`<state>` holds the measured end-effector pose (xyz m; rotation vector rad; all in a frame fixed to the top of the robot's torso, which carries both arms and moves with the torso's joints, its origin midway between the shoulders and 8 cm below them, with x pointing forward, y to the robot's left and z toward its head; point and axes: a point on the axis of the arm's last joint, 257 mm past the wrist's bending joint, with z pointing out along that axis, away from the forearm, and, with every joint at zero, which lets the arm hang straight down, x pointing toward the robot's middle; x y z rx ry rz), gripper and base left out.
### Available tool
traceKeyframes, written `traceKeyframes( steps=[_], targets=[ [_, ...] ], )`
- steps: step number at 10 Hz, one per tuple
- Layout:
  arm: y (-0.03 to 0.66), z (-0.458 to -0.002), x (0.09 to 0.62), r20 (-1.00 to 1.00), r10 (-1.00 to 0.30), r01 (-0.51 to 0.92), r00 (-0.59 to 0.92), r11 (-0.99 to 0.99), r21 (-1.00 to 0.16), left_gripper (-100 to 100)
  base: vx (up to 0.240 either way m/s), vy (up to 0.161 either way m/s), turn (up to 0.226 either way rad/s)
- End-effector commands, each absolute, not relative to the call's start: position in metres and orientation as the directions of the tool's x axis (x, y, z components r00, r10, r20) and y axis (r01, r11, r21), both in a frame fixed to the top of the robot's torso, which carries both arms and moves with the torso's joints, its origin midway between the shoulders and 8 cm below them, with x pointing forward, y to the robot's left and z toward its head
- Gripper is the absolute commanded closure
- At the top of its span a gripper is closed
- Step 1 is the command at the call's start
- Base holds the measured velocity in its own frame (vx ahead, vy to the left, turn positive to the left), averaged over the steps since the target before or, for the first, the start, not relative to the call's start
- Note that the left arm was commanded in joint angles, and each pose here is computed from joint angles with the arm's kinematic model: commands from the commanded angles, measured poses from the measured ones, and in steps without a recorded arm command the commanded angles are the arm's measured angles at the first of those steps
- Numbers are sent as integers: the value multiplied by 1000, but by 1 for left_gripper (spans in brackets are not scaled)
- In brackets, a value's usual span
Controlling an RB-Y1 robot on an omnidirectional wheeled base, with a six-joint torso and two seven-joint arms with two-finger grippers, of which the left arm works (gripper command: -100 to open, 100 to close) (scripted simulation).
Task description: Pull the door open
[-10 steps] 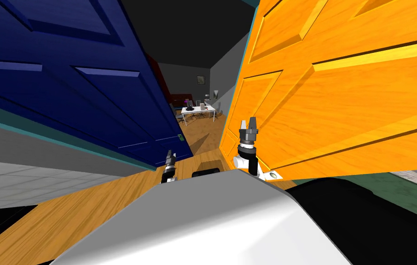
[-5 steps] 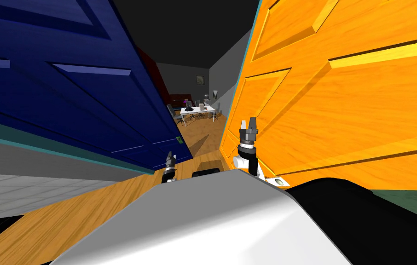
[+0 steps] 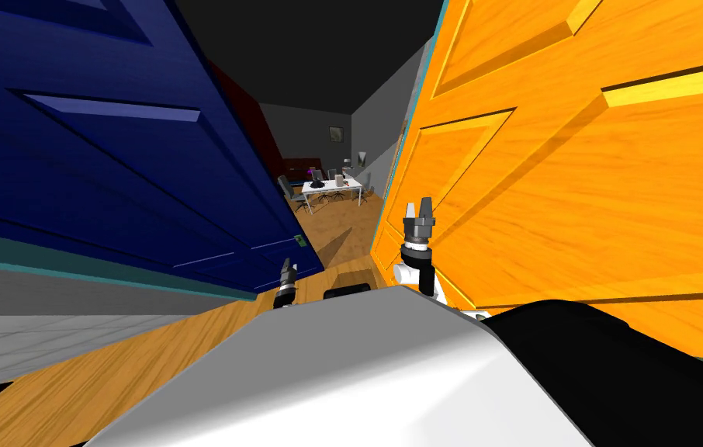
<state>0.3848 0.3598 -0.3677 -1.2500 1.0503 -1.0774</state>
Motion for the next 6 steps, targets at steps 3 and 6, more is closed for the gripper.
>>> traceKeyframes(
  steps=[3,6],
  targets=[
    [365,-385,378,-3,-981,10,196,6,-1000,-100,145,18,-25],
    [373,-389,374,-2,-978,5,208,3,-1000,-100,130,10,-38]
  ],
)
